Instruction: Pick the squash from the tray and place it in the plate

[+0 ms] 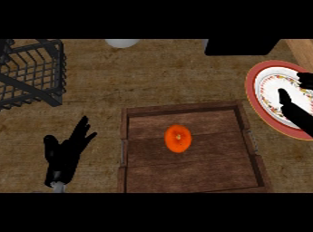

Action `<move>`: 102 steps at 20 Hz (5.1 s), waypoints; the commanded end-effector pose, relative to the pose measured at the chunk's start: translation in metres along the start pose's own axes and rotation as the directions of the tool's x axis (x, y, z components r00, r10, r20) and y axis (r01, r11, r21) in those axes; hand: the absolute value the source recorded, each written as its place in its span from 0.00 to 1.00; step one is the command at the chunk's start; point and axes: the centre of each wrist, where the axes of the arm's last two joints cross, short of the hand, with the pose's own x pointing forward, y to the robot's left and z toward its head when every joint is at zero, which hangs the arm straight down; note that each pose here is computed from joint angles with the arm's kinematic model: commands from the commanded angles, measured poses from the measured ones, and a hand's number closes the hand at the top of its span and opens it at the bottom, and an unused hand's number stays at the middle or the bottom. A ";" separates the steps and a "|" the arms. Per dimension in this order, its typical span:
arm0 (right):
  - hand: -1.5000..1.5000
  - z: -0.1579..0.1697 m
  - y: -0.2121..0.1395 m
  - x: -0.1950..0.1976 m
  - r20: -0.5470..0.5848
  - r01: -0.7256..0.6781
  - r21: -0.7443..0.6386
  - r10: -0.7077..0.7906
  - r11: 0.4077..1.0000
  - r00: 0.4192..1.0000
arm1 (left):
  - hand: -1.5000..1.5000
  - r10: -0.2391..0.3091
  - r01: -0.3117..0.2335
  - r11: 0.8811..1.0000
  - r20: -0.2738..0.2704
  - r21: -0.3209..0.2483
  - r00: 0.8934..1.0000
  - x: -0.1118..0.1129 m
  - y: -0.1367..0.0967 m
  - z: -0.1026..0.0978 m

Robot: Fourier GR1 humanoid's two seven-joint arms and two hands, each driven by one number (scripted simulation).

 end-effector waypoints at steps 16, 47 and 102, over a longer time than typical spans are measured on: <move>0.00 0.076 0.015 0.056 -0.050 -0.352 0.401 0.404 0.846 0.914 | 0.50 0.027 -0.028 0.999 -0.024 -0.041 0.999 0.018 -0.008 -0.006; 0.00 0.127 0.192 0.095 -0.134 -0.433 0.617 0.630 0.658 0.765 | 0.50 0.015 -0.016 0.999 -0.029 -0.038 0.999 0.026 -0.016 -0.005; 1.00 0.141 -0.032 0.025 0.223 -0.263 0.298 0.201 0.917 0.954 | 0.50 0.039 -0.039 0.999 -0.043 -0.014 0.998 0.009 0.009 0.011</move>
